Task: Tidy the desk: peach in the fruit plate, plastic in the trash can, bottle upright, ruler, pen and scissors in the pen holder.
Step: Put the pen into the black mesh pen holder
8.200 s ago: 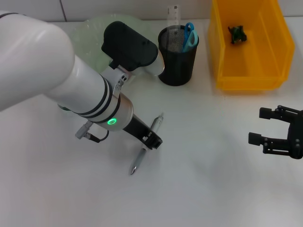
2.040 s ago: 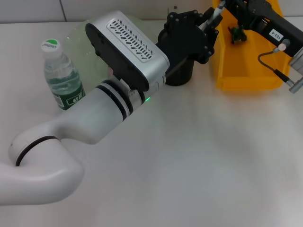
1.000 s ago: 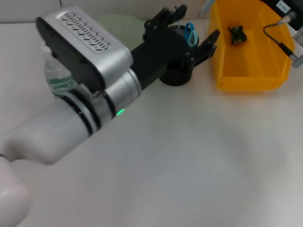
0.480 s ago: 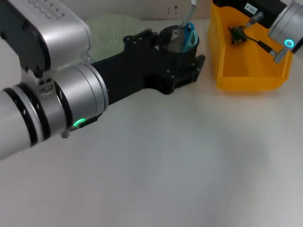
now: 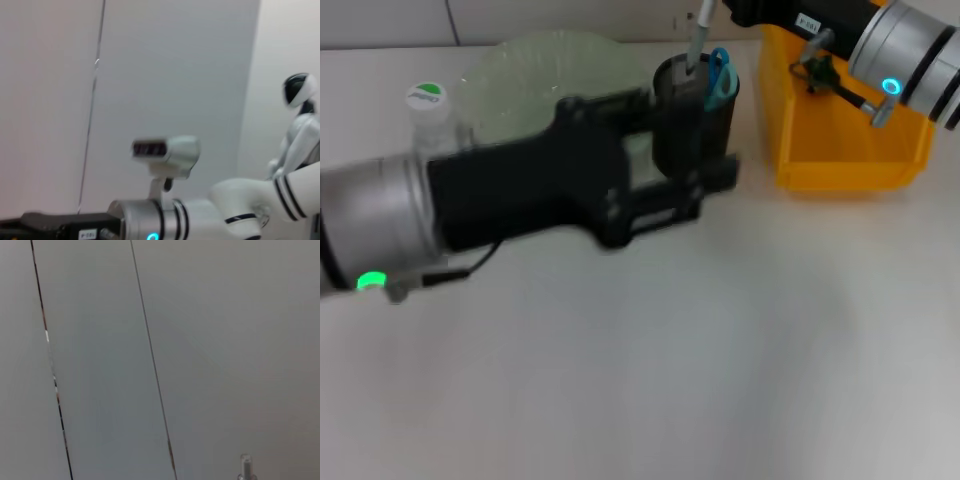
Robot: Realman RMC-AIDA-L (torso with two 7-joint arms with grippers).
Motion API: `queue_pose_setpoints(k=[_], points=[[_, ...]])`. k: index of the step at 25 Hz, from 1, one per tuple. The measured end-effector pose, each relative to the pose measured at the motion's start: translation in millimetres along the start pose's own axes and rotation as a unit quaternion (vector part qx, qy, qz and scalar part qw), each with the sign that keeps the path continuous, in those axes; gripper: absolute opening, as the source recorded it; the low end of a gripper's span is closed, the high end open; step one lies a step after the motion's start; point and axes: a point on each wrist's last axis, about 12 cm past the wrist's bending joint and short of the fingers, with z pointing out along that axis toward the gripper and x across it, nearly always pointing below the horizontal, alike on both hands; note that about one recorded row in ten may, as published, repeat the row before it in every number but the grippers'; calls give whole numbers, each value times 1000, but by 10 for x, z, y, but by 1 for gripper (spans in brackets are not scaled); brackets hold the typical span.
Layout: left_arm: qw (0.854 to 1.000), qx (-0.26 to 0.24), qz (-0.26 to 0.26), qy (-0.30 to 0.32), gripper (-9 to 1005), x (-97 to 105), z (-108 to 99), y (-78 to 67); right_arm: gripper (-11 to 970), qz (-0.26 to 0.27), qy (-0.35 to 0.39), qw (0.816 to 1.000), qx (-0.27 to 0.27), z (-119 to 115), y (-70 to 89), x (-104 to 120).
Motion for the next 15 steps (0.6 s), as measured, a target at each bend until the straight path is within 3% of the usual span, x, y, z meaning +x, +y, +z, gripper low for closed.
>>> queue_pose_setpoints(k=[2, 3, 4, 7, 9, 13, 14, 15], points=[[1000, 0, 20, -9, 643, 326, -97, 27, 184, -2, 12, 1000, 5, 47, 0, 16], [1000, 0, 20, -9, 628, 326, -97, 27, 185, -4, 17, 1000, 6, 70, 5, 25], [999, -10, 45, -6, 612, 584, -148, 19, 186, -6, 24, 1000, 6, 90, 13, 39], [999, -11, 52, -4, 613, 660, -156, 10, 190, -11, 32, 999, 9, 105, 14, 62], [999, -15, 51, -3, 614, 925, -190, -32, 193, -17, 41, 999, 11, 138, 28, 92], [999, -15, 47, -8, 616, 1007, -201, -43, 199, -24, 52, 998, 15, 170, 39, 131], [999, -27, 25, -16, 616, 1220, -263, -95, 200, -28, 55, 998, 17, 176, 41, 143], [999, -27, 25, -16, 617, 1220, -263, -95, 201, -28, 55, 998, 17, 176, 41, 143]])
